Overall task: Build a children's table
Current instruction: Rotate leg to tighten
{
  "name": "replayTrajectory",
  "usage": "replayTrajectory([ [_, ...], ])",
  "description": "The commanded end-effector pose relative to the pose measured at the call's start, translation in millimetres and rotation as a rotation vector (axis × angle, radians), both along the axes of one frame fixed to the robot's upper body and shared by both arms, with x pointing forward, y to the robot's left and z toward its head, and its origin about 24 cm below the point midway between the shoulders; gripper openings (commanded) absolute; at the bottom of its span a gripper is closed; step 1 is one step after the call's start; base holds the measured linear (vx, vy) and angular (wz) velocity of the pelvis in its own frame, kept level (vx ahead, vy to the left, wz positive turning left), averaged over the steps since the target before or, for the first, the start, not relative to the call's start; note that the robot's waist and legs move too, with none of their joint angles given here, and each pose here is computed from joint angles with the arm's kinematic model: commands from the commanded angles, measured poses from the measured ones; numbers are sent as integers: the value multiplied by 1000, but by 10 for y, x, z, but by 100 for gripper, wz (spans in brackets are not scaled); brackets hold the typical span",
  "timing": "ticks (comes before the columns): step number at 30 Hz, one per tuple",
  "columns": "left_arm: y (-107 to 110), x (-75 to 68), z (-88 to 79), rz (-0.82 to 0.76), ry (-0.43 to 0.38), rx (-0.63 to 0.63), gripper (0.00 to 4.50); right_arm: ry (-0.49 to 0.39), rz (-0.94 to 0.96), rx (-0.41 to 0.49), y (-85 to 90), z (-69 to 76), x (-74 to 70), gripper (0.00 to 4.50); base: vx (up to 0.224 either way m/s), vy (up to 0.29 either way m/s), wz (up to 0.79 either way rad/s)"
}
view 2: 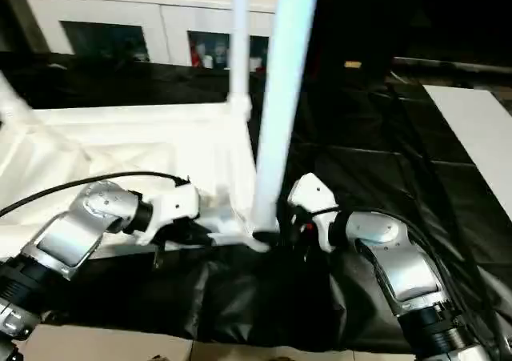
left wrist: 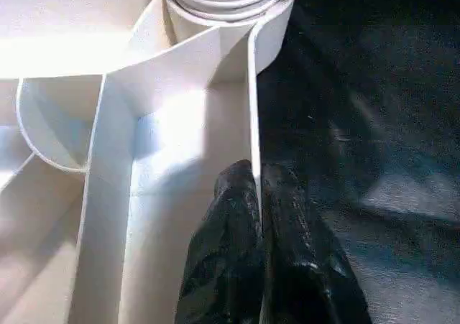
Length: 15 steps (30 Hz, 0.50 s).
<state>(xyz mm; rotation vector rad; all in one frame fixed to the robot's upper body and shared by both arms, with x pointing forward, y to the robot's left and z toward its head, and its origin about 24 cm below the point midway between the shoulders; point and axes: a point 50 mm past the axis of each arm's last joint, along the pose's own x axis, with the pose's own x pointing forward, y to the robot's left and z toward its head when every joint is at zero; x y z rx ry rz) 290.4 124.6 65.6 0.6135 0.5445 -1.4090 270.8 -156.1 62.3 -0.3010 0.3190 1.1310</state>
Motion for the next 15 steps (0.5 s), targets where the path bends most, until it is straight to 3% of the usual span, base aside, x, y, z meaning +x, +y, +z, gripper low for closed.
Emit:
replayTrajectory([
  [1,-37,-71,-61,-60,37,26,0,11,48,-10,14,10,-40,420,0,0,0],
  [2,-36,-74,-57,-64,40,24,0,15,50,-12,18,-4,-37,395,0,0,0],
  [6,-31,-74,-55,-65,41,25,0,23,53,-23,41,-44,-20,381,0,0,0],
  [15,-17,-78,-52,-67,48,28,0,27,62,-20,60,-45,1,295,0,0,0],
])
